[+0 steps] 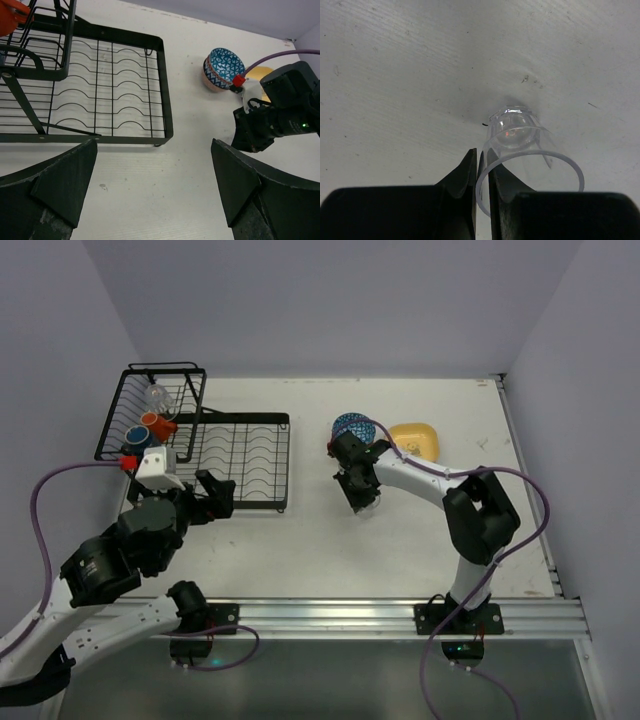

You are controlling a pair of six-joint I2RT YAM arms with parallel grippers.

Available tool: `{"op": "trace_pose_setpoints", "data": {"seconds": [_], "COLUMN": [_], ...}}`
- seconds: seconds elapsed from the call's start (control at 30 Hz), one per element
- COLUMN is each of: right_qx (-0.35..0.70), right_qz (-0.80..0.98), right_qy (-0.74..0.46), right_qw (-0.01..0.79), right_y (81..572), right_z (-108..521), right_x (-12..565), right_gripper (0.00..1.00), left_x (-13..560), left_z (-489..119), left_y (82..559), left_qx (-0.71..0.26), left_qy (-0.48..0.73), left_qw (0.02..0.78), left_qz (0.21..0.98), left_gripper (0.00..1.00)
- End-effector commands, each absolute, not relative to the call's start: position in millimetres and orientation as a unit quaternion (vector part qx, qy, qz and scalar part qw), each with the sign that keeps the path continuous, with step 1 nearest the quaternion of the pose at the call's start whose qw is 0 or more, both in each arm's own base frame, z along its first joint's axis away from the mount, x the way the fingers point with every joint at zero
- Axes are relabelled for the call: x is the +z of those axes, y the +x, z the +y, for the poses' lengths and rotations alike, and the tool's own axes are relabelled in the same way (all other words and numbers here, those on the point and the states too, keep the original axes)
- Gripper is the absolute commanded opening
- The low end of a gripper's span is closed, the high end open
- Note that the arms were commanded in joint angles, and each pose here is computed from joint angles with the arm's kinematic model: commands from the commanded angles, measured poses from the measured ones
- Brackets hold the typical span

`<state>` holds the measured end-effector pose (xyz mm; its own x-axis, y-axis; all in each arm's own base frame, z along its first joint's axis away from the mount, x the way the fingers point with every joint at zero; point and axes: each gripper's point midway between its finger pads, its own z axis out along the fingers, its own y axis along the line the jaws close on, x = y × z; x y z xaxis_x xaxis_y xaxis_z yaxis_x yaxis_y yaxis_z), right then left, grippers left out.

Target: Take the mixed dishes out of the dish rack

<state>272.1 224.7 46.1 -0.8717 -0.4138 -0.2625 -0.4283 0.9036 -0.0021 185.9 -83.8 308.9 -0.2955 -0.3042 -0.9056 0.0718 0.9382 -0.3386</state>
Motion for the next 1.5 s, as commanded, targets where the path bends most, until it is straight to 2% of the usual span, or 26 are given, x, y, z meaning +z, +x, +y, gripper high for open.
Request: {"op": "trace_pose_setpoints", "data": {"seconds": [0.0,0.03,0.07,0.17,0.27,0.6,0.67,0.7,0.77,0.8,0.87,0.9,0.97,1.1,1.13,1.17,1.3,1.47], "right_qx": [0.044,0.045,0.047,0.055,0.067,0.099,0.112,0.118,0.130,0.135,0.142,0.150,0.161,0.177,0.177,0.176,0.174,0.193], "right_qz": [0.963,0.963,0.963,0.960,0.957,0.927,0.917,0.914,0.906,0.904,0.898,0.895,0.892,0.890,0.893,0.894,0.899,0.893], "right_qy": [-0.226,-0.227,-0.227,-0.226,-0.227,-0.212,-0.207,-0.206,-0.203,-0.202,-0.198,-0.195,-0.195,-0.195,-0.197,-0.197,-0.195,-0.207], "right_qw": [0.136,0.136,0.141,0.154,0.169,0.291,0.321,0.328,0.348,0.352,0.365,0.372,0.375,0.373,0.365,0.361,0.351,0.351], "right_y": [276.0,275.8,276.3,276.4,276.8,268.7,262.1,259.8,252.9,250.1,244.3,242.5,234.8,225.2,221.4,219.9,215.3,213.4], "right_z": [234.8,235.0,235.0,235.8,237.8,217.9,211.1,209.2,203.8,202.3,195.8,196.0,192.1,190.9,189.7,188.5,185.9,193.5], "right_x": [46.4,46.5,48.9,59.8,76.2,185.1,205.4,211.0,222.7,225.0,228.7,231.2,228.5,219.0,210.6,206.1,193.3,201.2], "right_gripper": [0.10,0.14,0.22,0.33,0.41,0.49,0.52,0.52,0.53,0.53,0.57,0.57,0.60,0.63,0.70,0.72,0.72,0.72], "left_x": [305.5,303.2,302.2,302.6,301.3,357.0,362.1,371.4,378.4,379.5,381.1,380.9,378.8,357.2,357.6,352.3,347.2,333.0], "left_z": [-79.0,-80.5,-78.1,-73.1,-73.2,-80.7,-85.7,-63.4,-67.0,-37.6,-26.0,-0.3,8.7,54.5,61.9,65.0,90.3,89.2], "left_y": [188.3,189.9,190.4,193.5,199.6,241.0,260.3,275.3,303.9,317.4,342.0,351.1,376.6,414.2,423.3,428.9,447.7,463.9], "left_qx": [-0.129,-0.123,-0.115,-0.088,-0.054,0.038,0.044,0.067,0.025,0.048,0.041,0.058,0.049,0.112,0.107,0.111,0.095,0.059], "left_qy": [-0.064,-0.062,-0.065,-0.077,-0.077,-0.103,-0.102,-0.114,-0.106,-0.132,-0.141,-0.161,-0.154,-0.153,-0.141,-0.120,-0.123,-0.114], "left_qw": [0.590,0.587,0.586,0.582,0.575,0.598,0.593,0.591,0.586,0.581,0.567,0.560,0.548,0.515,0.523,0.520,0.524,0.511], "left_qz": [0.794,0.797,0.799,0.804,0.813,0.794,0.797,0.796,0.803,0.802,0.810,0.811,0.821,0.836,0.834,0.839,0.837,0.850], "left_gripper": [1.00,1.00,1.00,1.00,1.00,1.00,1.00,1.00,1.00,1.00,1.00,1.00,1.00,1.00,1.00,1.00,1.00,1.00]}}
